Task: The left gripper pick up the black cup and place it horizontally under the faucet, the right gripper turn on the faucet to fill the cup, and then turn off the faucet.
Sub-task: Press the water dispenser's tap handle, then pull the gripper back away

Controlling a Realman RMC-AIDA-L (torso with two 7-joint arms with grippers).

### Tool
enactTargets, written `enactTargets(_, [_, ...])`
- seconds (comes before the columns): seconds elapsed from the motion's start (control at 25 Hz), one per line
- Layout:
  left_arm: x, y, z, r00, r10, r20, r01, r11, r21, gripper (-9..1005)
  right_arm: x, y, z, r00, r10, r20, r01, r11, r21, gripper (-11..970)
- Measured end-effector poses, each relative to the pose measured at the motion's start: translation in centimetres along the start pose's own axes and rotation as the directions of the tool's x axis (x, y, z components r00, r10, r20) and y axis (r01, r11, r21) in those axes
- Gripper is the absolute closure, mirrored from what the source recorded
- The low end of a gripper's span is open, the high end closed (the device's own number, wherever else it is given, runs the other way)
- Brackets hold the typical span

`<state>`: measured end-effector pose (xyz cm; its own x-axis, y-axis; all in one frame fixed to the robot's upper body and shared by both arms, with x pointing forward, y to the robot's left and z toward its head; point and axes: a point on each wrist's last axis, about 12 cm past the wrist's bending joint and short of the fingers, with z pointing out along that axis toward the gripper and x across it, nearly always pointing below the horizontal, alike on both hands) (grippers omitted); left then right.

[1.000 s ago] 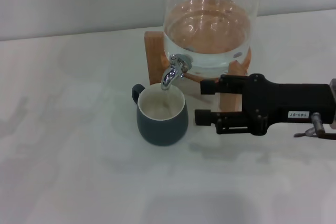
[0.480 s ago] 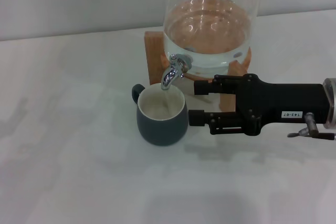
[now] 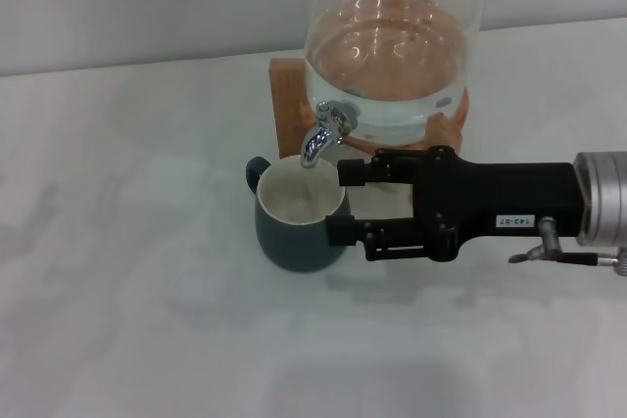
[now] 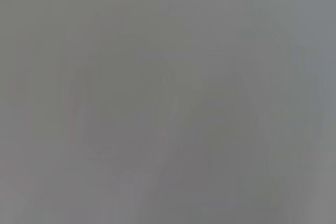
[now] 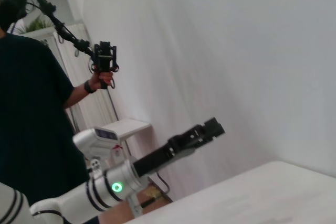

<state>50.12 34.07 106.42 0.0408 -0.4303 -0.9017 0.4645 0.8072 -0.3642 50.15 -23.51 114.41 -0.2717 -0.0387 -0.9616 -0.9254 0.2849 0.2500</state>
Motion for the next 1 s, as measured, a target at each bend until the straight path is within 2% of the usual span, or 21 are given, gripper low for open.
enactTargets(0.16, [0.0, -0.3, -0.1, 1.000, 0.024, 0.005, -0.024, 0.999, 0.022, 116, 0.3, -0.1, 0.5, 1.000, 0.002, -0.013, -0.002, 1.000, 0.015, 195])
enactTargets(1.0, [-0.1, 0.0, -0.9, 1.000, 0.029, 0.007, -0.029, 1.000, -0.002, 116, 0.3, -0.2, 2.5, 1.000, 0.001, -0.013, 0.001, 0.986, 0.164, 196])
